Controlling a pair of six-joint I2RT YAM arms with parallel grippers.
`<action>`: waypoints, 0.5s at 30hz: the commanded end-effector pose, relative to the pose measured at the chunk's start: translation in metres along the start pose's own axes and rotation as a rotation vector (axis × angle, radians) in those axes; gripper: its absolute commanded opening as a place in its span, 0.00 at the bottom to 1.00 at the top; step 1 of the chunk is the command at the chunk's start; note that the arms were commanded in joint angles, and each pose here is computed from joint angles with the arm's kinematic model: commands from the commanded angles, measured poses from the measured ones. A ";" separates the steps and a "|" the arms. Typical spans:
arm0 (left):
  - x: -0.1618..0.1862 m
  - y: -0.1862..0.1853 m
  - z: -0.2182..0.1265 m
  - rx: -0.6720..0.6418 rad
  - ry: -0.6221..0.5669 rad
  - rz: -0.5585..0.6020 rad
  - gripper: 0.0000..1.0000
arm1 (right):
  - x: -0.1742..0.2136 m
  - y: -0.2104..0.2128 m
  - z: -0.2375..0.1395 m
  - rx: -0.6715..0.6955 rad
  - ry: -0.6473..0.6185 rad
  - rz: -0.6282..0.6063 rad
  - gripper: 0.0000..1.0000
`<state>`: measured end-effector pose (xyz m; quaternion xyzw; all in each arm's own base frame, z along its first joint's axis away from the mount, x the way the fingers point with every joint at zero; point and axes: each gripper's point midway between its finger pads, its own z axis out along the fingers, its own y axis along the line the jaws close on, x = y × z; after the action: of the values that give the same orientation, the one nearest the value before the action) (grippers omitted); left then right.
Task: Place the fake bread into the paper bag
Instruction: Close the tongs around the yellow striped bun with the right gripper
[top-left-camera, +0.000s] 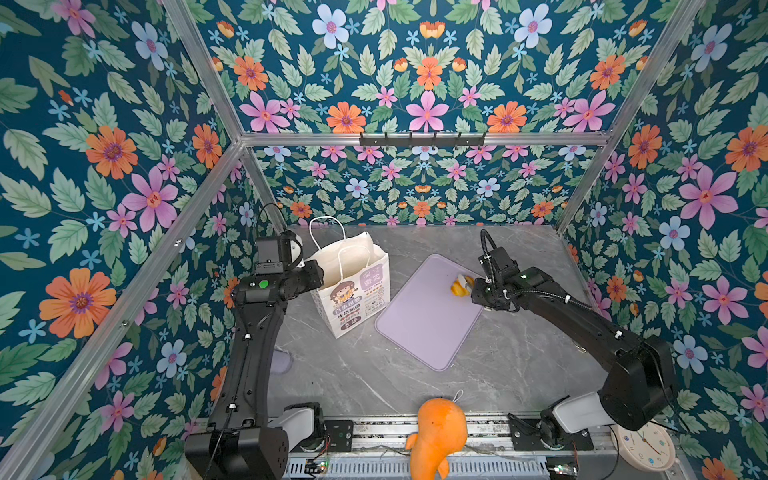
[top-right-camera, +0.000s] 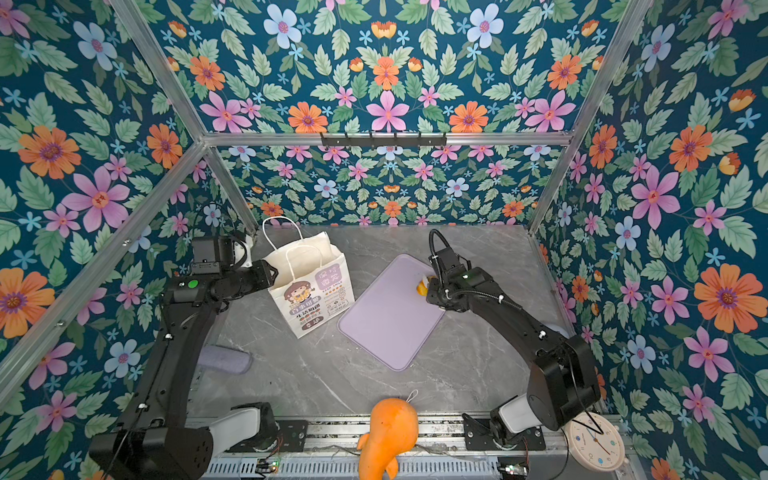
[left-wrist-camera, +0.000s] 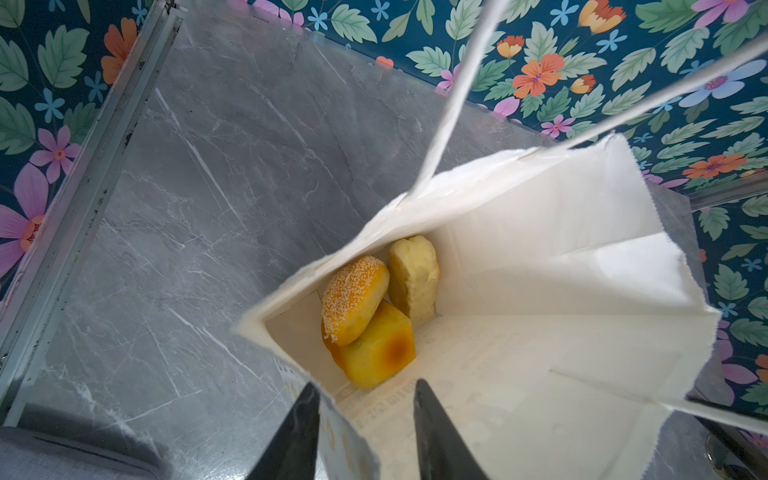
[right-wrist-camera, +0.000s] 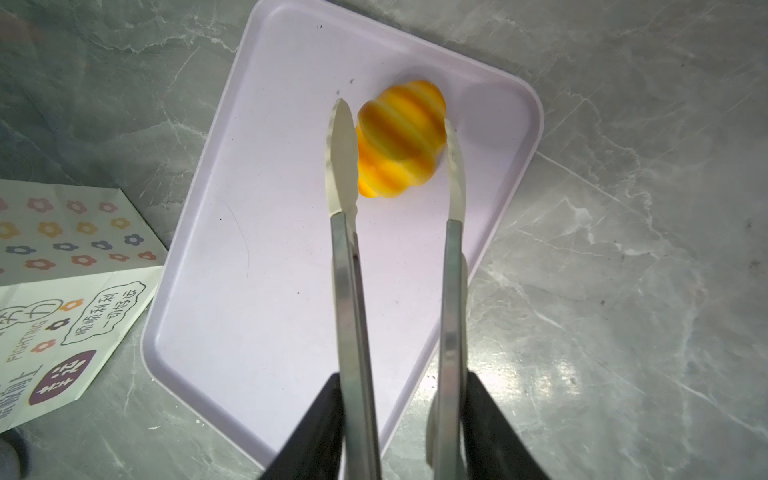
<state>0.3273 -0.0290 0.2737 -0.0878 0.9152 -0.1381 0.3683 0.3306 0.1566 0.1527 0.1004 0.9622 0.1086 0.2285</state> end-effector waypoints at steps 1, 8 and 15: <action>-0.003 -0.002 0.001 0.011 -0.011 0.010 0.39 | 0.000 0.003 0.000 0.006 -0.008 0.011 0.46; -0.001 -0.003 0.000 0.017 -0.012 0.010 0.39 | 0.003 0.004 0.009 0.017 0.005 0.007 0.49; 0.001 -0.002 0.000 0.016 -0.011 0.009 0.38 | 0.000 0.000 0.020 0.054 0.002 0.000 0.49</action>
<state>0.3254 -0.0299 0.2705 -0.0869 0.9156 -0.1404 0.3665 0.3328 0.1616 0.1340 0.0988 0.9681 0.0900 0.2120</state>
